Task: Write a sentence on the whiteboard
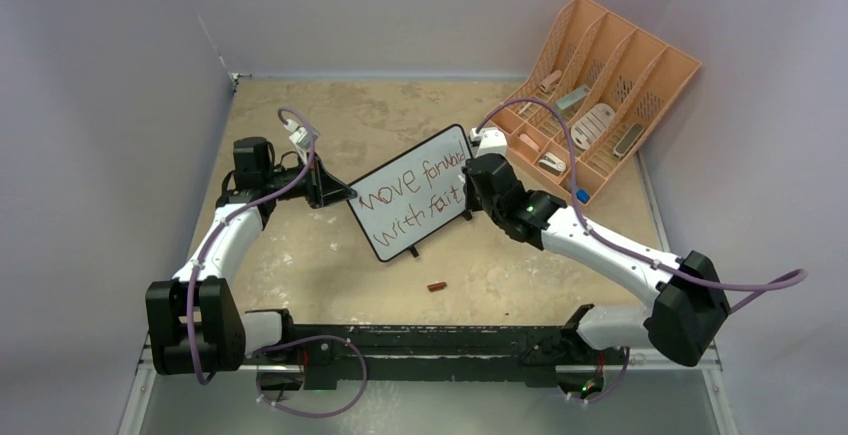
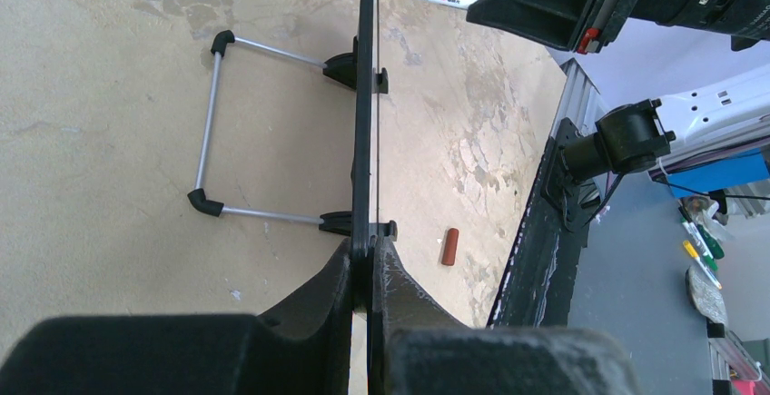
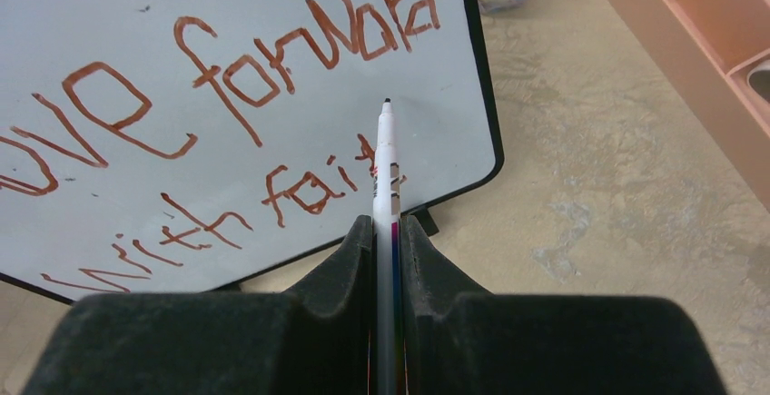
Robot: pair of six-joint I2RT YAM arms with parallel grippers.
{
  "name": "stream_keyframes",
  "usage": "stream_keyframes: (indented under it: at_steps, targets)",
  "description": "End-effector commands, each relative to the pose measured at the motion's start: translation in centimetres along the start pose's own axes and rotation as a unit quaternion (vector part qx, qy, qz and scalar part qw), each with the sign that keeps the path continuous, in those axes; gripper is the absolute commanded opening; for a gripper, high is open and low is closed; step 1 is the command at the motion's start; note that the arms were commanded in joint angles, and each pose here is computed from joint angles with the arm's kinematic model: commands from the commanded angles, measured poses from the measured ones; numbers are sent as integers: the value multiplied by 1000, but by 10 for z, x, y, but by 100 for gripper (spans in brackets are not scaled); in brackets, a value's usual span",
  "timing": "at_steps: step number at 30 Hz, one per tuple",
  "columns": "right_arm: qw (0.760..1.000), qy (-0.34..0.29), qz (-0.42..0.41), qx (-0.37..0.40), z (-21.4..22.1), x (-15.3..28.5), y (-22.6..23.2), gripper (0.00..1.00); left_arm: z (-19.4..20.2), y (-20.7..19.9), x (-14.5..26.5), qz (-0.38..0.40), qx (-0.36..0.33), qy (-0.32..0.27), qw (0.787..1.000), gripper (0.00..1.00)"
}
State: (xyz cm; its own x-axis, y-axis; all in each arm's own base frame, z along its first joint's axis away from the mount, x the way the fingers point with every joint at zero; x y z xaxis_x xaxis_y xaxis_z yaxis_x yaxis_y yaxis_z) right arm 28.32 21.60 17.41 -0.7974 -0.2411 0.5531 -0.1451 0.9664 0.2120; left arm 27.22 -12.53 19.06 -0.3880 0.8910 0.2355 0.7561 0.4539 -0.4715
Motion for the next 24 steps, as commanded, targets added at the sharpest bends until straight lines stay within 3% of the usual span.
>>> stream_keyframes:
  at_steps: [1,10,24]
  targets:
    - [999,-43,-12,-3,-33,-1,11,0,-11,-1,3,-3,-32,-12,999,0]
    - [999,-26,-23,2,-23,-7,14,0,-11,-1,3,-2,-31,-12,999,0]
    - [999,39,3,-9,27,-6,-9,0,-11,-1,3,-2,-32,-12,999,0]
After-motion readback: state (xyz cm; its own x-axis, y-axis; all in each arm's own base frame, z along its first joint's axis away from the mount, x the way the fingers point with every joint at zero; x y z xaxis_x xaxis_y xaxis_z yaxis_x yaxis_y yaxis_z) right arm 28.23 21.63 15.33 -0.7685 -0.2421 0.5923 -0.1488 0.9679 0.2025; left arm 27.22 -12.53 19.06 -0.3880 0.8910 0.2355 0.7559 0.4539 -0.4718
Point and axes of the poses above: each gripper's point midway between its finger pads, its own x axis back along the fingers, its own y axis along the line the jaws close on, z = x × y, the point moved 2 cm from there along x, back along the fingers, and after that the axes turned 7 degrees about -x, right-handed, at the moved point
